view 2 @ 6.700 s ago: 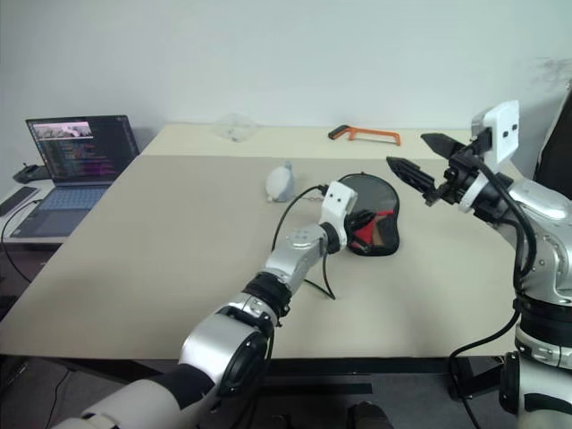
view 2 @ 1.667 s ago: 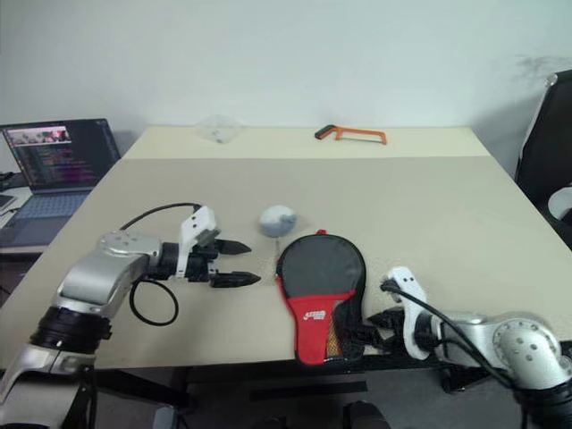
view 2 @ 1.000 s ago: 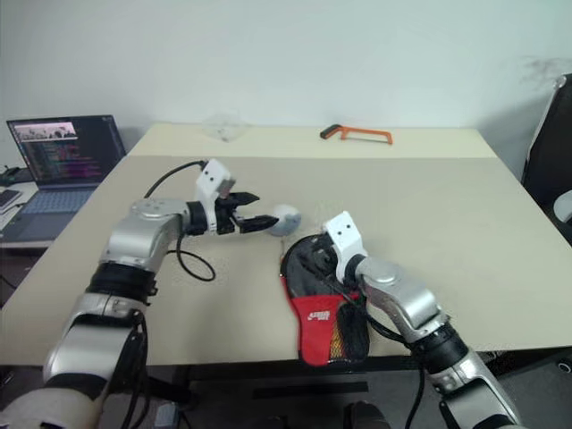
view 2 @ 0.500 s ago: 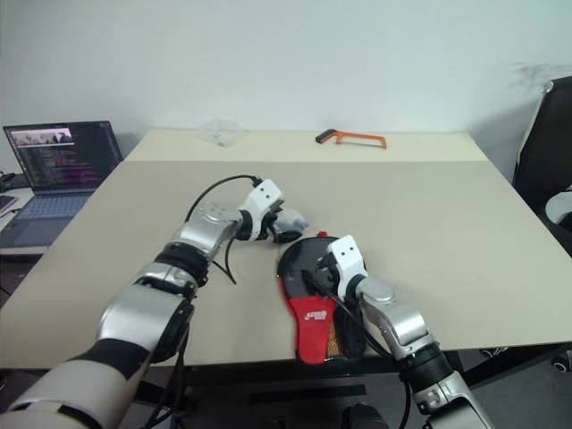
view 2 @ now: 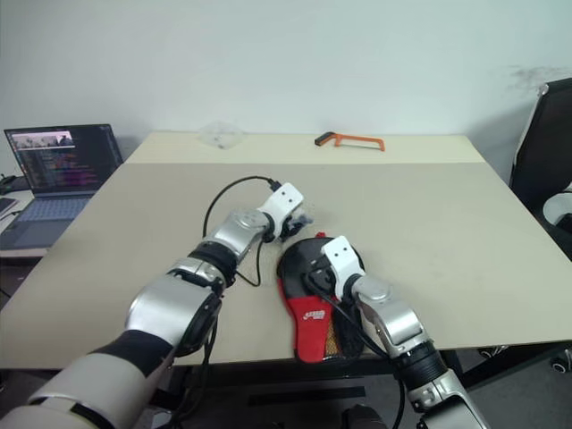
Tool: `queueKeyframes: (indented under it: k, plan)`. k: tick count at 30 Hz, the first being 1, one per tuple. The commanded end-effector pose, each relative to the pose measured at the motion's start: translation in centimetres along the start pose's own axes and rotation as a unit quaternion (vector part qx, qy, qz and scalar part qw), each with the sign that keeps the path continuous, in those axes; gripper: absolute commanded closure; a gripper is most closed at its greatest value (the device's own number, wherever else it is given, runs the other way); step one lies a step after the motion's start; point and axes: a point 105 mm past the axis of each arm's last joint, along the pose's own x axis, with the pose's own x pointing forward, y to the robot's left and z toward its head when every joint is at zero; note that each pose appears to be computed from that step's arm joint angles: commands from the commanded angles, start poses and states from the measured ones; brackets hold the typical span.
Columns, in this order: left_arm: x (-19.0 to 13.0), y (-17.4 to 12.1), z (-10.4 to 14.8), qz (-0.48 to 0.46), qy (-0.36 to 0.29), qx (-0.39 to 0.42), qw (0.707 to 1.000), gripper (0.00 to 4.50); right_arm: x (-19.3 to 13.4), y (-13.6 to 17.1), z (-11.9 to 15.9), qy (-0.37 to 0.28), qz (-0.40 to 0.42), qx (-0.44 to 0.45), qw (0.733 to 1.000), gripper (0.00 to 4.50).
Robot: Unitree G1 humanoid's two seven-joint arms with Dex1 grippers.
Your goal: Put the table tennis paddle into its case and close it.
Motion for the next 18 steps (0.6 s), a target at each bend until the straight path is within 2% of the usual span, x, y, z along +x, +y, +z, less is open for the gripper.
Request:
queueKeyframes:
  k: [1,3,5,11,18]
  plan:
    - [-0.1,0.7,2.5,0.041,-0.037,0.076,0.996,3.2,0.1,0.3,-3.2,0.064,0.001,0.009,0.998,0.0]
    - [-0.1,1.0,3.4,0.067,-0.051,0.122,0.989,3.72,0.0,0.4,-3.4,0.067,0.004,0.011,0.998,0.0]
    - [-0.2,1.1,4.4,0.089,-0.072,0.172,0.978,4.02,-0.1,0.6,-3.5,0.068,0.005,0.016,0.998,0.0]
    - [-0.4,0.5,7.5,0.14,-0.126,0.269,0.945,4.08,-0.1,0.9,-3.6,0.071,0.001,0.021,0.997,0.0]
    - [0.0,-1.4,8.8,0.155,-0.142,0.328,0.921,4.08,-0.7,1.2,-3.8,0.081,0.006,0.02,0.996,0.0]
